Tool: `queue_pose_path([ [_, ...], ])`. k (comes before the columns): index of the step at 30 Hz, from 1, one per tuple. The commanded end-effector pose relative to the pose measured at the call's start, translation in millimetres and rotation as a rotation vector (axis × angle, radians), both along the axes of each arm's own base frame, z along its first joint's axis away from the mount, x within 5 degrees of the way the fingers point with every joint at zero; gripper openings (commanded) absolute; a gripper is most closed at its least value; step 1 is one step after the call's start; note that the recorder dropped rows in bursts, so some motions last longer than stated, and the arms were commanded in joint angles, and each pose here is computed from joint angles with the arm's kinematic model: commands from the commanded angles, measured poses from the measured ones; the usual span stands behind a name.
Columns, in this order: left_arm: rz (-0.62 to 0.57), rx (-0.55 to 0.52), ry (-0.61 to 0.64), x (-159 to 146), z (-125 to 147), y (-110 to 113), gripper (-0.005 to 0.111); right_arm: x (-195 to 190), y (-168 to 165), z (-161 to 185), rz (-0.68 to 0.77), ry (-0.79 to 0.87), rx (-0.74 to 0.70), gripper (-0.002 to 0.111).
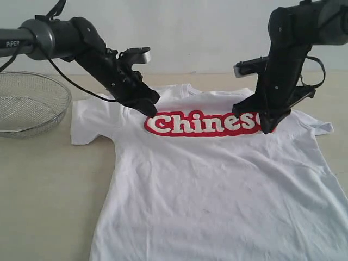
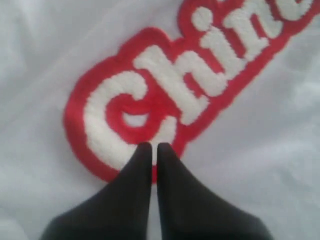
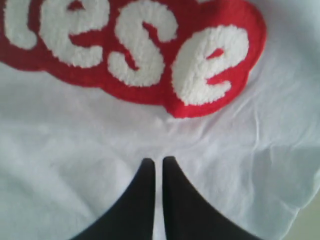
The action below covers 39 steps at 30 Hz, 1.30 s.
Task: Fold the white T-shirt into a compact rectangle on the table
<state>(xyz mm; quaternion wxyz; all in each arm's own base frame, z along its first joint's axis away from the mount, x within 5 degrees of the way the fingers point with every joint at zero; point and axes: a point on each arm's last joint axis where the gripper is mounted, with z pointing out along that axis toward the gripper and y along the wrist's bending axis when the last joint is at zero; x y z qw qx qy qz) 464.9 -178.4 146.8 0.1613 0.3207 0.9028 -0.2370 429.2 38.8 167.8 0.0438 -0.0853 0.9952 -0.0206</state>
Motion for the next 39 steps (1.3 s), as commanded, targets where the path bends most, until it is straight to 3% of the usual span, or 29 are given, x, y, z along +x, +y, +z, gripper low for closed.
queue_pose_path([
  [1, -0.057, -0.05, 0.032, -18.4, 16.2, -15.5, 0.004, -7.9, -4.0, -13.4, -0.013, 0.021, -0.033, 0.0],
  [10, -0.095, -0.007, 0.114, -47.3, -19.0, -33.5, 0.004, -29.3, -7.1, -42.8, -0.019, 0.1, -0.052, 0.0],
  [20, -0.123, 0.007, 0.251, -79.0, -38.3, -25.0, 0.004, -69.3, -10.7, -71.2, -0.06, 0.246, -0.066, 0.0],
  [24, -0.111, -0.007, 0.282, -96.8, -37.3, -19.8, 0.004, -92.0, -12.2, -64.3, -0.087, 0.253, -0.063, 0.0],
  [29, -0.103, 0.008, 0.28, -113.5, -39.9, -12.0, 0.004, -111.5, -13.7, -42.7, -0.087, 0.164, -0.045, 0.0],
  [35, -0.072, -0.032, 0.138, -98.8, -24.8, -15.5, 0.004, -90.5, -10.3, 16.8, -0.056, -0.24, 0.022, 0.0],
  [39, -0.023, -0.041, 0.01, -78.9, -10.7, -19.0, 0.004, -64.5, -31.4, 62.5, -0.124, -0.442, 0.033, 0.0],
])
